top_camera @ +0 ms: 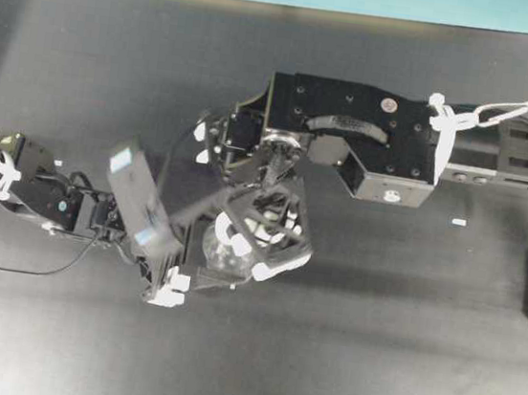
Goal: Open the bottle cap by holding the bottle with the left arm and twisting the cap with the right arm.
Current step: 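Align the right gripper around the white cap and close on it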
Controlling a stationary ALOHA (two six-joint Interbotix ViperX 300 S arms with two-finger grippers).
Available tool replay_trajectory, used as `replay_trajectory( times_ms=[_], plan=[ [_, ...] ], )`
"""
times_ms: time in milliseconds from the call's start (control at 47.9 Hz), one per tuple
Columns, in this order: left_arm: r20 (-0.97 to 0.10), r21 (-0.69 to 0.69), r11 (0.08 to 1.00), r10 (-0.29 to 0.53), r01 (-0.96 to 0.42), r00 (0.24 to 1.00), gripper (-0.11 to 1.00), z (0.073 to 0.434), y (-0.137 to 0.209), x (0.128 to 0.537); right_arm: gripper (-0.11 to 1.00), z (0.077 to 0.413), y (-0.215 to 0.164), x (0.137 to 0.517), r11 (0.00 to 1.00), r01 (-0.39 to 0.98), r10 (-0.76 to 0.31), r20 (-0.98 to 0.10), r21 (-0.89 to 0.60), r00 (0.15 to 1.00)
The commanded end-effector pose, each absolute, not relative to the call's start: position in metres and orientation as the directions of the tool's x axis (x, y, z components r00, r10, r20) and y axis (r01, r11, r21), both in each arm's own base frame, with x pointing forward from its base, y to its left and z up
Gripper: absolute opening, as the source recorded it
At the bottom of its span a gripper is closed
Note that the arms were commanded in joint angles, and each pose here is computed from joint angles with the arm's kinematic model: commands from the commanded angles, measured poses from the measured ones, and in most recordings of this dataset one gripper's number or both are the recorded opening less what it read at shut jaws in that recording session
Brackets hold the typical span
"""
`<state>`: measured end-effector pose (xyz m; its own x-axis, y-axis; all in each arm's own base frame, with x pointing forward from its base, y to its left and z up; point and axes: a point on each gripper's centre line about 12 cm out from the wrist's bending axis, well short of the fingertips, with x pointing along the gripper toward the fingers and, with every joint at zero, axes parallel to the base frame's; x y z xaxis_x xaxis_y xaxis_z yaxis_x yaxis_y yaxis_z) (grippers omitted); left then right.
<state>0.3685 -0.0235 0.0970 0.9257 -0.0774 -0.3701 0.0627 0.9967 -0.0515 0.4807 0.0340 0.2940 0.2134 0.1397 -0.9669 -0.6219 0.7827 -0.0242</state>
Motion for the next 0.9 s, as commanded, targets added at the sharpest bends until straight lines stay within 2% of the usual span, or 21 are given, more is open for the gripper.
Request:
replay_trajectory(
  times_ms=[0,417,814,876],
  plan=[
    [-0.370,-0.049,0.996,-0.083,0.070,0.925,0.81,0.097,-0.025,0.370,0.37,0.299,0.029,0.484,0.776,-0.629,0.130,-0.961,-0.054,0.243],
    [-0.369,-0.049,0.996,-0.083,0.070,0.926,0.81,0.098,-0.025,0.370,0.37,0.299,0.023,0.485,0.829,-0.553,0.081,-0.962,-0.079,0.260],
    [-0.377,-0.049,0.997,-0.077,0.063,0.923,0.81,0.097,-0.023,0.370,0.37,0.299,0.032,0.483,0.826,-0.556,0.071,-0.964,-0.088,0.257],
    [-0.380,-0.049,0.997,-0.074,0.060,0.922,0.81,0.096,-0.022,0.370,0.42,0.300,0.032,0.483,0.836,-0.543,0.071,-0.963,-0.084,0.259]
  ],
)
